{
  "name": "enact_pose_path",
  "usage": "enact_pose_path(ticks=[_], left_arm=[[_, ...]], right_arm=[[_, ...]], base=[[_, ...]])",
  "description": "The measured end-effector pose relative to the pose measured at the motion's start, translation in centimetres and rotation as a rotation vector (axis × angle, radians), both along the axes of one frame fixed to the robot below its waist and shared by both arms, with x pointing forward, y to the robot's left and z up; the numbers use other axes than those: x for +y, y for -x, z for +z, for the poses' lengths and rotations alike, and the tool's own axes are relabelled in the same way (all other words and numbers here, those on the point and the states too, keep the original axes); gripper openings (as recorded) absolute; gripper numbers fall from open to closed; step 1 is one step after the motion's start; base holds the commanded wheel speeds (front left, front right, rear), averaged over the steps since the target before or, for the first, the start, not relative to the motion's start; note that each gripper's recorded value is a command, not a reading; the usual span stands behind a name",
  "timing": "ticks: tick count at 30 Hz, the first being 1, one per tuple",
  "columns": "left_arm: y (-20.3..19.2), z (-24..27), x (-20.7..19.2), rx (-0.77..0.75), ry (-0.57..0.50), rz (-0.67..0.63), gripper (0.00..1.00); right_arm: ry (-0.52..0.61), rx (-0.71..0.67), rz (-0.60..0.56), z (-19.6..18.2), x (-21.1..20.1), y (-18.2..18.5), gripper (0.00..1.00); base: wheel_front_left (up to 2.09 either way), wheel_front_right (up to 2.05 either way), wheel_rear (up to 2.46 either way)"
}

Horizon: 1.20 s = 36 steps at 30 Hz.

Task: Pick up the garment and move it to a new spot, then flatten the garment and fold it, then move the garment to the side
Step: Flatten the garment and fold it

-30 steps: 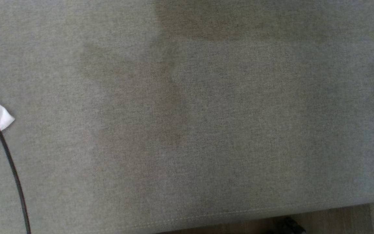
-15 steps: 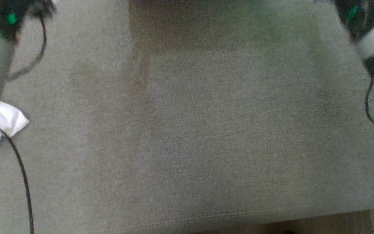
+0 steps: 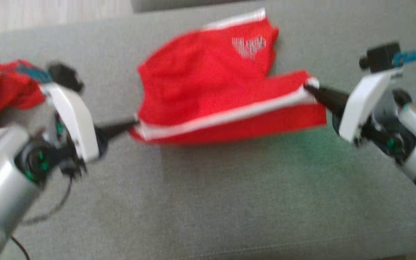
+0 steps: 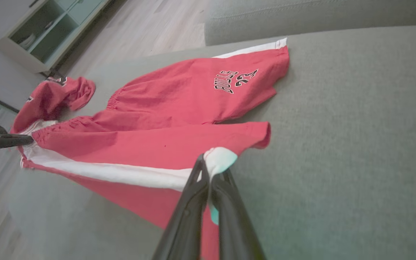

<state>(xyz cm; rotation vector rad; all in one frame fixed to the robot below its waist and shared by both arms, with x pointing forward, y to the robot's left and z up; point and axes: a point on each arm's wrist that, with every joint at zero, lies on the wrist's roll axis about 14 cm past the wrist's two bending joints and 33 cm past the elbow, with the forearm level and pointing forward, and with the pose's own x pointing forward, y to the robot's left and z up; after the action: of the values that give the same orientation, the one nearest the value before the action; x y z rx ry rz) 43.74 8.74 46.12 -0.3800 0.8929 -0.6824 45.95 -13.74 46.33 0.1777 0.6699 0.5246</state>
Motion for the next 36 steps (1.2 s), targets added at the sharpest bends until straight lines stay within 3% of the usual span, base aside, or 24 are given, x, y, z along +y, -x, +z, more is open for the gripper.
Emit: enact_pose_path(ticks=[6, 10, 16, 21, 30, 36], left_arm=[[7.7, 0.3, -1.2, 0.098, 0.007, -0.079, 0.00], [9.8, 1.5, -1.8, 0.114, 0.031, -0.089, 0.00], [5.1, 3.5, -0.9, 0.001, 0.066, 0.024, 0.00], [0.6, 3.4, 0.3, -0.067, 0.072, 0.090, 0.00], [-3.7, -0.7, 1.4, -0.056, 0.065, 0.142, 0.00], [-4.3, -3.4, 1.9, -0.001, 0.056, 0.155, 0.00]], right_arm=[[-0.007, 0.051, 0.038, 0.6, -1.2, 5.7, 0.00], [-0.010, 0.018, 0.035, 1.9, -2.1, 6.3, 0.00], [-0.025, -0.111, 0.003, 4.1, -2.2, 1.7, 0.00], [-0.060, -0.199, 0.018, 5.4, 0.2, -2.8, 0.00], [-0.055, -0.183, 0.005, 1.5, 1.8, -8.6, 0.00], [-0.034, -0.131, -0.009, -1.6, 2.4, -11.2, 0.00]], base=[[0.00, 0.00, 0.00], [0.00, 0.00, 0.00], [0.00, 0.00, 0.00], [0.00, 0.00, 0.00], [0.00, 0.00, 0.00], [0.00, 0.00, 0.00]])
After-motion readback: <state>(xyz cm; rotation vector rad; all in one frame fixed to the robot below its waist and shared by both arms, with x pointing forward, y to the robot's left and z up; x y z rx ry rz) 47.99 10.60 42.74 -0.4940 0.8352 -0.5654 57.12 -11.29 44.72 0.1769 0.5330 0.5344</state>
